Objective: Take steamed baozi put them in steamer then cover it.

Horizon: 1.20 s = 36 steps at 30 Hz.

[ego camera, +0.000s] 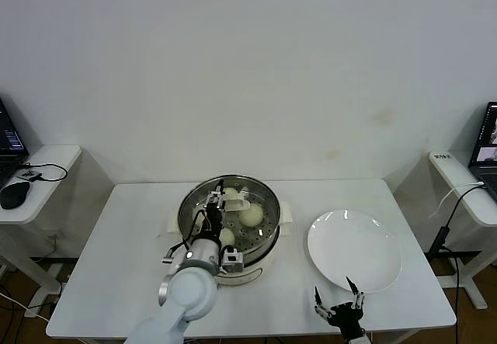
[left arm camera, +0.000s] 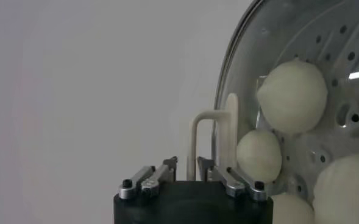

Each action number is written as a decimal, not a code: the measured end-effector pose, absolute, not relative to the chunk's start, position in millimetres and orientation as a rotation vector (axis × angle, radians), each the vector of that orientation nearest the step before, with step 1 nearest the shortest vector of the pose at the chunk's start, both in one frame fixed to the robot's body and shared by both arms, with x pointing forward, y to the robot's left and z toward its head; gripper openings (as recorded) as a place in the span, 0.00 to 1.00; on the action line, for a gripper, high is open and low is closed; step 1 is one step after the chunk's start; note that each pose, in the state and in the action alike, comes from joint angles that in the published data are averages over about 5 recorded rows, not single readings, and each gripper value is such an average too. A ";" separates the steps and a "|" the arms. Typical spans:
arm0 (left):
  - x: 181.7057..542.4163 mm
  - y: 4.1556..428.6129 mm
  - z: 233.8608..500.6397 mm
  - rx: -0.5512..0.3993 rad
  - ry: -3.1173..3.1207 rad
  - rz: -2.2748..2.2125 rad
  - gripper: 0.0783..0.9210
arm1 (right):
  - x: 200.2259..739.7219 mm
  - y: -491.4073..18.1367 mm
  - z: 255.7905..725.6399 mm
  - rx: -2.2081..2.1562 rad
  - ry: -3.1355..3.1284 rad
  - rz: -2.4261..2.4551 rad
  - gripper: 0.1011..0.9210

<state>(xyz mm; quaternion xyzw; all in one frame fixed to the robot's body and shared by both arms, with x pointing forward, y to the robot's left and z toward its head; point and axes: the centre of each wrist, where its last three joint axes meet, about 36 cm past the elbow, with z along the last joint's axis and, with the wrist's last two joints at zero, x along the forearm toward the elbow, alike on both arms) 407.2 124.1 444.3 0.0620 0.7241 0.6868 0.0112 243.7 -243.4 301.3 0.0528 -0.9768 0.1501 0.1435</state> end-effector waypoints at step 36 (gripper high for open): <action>227.1 274.7 403.0 -0.046 3.193 0.362 0.88 | 213.6 -266.5 331.3 0.271 -2.887 0.294 0.88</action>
